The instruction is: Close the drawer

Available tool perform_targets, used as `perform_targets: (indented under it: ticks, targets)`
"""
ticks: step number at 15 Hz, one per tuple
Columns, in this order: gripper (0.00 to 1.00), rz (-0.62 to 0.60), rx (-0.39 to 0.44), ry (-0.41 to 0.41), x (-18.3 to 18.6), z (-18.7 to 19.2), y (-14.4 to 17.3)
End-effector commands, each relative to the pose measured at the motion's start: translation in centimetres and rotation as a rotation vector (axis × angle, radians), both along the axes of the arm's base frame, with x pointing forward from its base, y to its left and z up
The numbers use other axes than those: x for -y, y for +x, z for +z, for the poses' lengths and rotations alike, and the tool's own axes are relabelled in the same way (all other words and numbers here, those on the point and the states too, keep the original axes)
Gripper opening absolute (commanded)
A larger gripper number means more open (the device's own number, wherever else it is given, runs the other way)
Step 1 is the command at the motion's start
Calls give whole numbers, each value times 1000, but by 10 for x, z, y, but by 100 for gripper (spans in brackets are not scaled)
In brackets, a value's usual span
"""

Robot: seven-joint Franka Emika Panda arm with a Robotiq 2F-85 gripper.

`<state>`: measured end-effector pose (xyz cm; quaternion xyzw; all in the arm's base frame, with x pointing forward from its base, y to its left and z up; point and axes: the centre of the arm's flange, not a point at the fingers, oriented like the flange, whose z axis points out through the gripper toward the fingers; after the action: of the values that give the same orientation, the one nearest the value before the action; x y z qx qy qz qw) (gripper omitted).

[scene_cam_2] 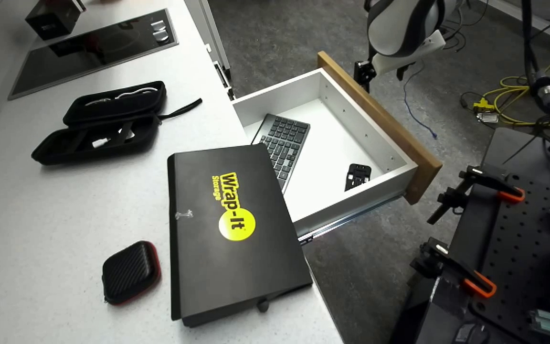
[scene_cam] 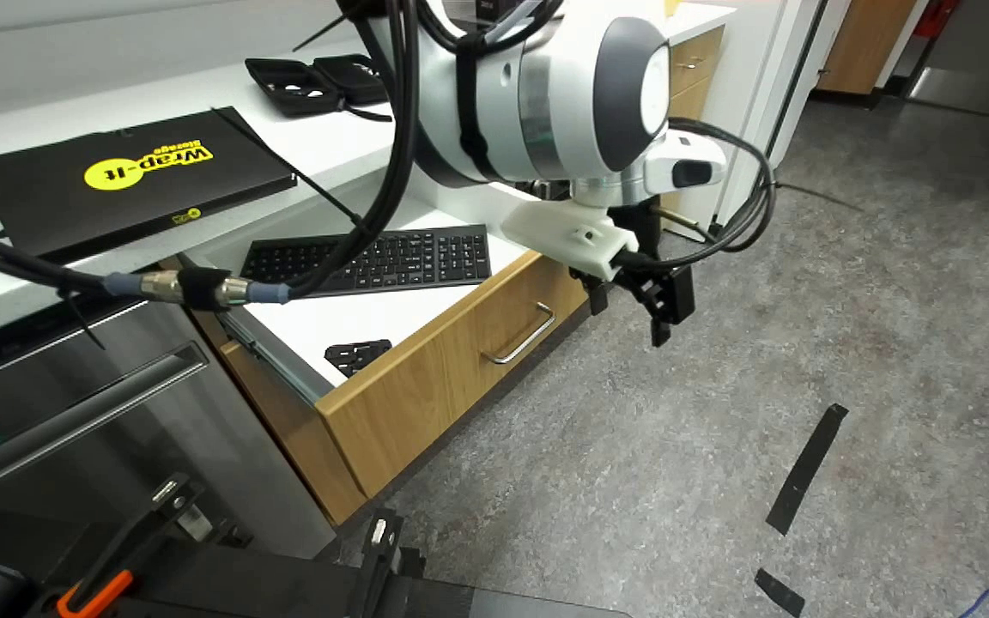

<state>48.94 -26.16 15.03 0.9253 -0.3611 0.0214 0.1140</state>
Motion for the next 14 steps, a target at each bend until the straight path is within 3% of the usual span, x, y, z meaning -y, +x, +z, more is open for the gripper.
perform_targets:
  ticks: [1, 5, 14]
  targets:
    - [100, 8, 67, 65, -23, -19, 26]
    - [100, 101, 75, 202, -68, -29, 61]
    - [100, 263, 27, 357, -183, -80, 178]
